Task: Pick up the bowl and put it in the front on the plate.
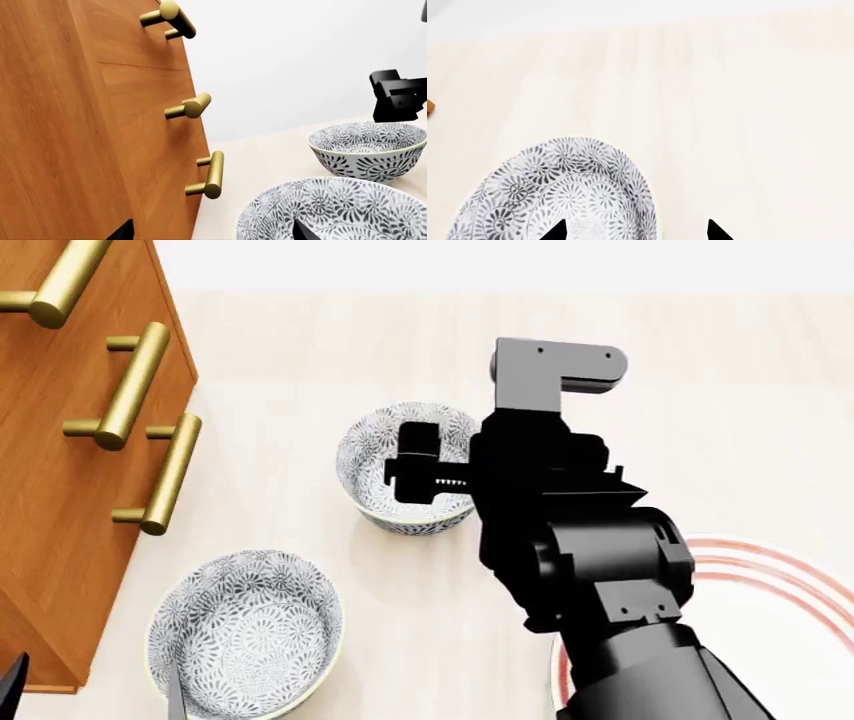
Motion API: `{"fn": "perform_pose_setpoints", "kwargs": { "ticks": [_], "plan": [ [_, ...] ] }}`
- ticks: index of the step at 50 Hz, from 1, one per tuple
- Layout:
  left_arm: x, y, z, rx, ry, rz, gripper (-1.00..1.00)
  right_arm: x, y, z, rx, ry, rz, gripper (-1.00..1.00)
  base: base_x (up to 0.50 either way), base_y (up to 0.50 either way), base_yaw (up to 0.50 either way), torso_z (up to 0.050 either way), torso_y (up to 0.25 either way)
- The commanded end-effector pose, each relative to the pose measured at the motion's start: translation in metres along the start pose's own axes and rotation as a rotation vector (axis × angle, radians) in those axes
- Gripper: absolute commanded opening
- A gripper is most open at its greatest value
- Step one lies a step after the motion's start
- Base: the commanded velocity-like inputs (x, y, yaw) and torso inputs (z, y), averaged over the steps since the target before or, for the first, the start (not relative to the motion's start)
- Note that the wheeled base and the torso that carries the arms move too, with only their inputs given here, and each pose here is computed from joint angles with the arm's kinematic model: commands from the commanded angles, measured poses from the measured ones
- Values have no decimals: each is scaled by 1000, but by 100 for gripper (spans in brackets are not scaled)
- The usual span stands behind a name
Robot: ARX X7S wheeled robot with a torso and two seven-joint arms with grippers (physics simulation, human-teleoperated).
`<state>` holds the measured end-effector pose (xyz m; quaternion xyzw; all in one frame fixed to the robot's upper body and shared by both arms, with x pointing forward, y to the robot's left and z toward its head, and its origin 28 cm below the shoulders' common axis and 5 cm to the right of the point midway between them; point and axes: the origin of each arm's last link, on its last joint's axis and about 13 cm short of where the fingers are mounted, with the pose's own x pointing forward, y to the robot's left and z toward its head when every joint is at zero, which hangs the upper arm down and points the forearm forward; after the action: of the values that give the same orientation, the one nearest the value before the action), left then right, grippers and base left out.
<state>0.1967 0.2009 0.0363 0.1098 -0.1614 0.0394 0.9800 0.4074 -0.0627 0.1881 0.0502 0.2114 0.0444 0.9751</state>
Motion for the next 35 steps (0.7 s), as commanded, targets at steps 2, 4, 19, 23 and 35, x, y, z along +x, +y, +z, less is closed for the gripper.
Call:
{"fn": "perform_pose_setpoints", "kwargs": {
  "ticks": [2,4,19,23,35],
  "plan": [
    [1,0,0,4,3,5,100,-1,5,-5,10,16,31,100,0,0,0,0,0],
    [2,0,0,4,3,5,100,-1,5,-6,13,19,32,100,0,0,0,0,0],
    [1,-1,-2,6,14,-7,100,0,6,-13,44,46,43,100,0,0,0,0,0],
    [2,-1,-2,5,18,-10,100,1,7,-13,51,49,46,100,0,0,0,0,0],
    [1,-1,-2,6,22,-16,100,1,8,-17,77,68,54,100,0,0,0,0,0]
  ]
}}
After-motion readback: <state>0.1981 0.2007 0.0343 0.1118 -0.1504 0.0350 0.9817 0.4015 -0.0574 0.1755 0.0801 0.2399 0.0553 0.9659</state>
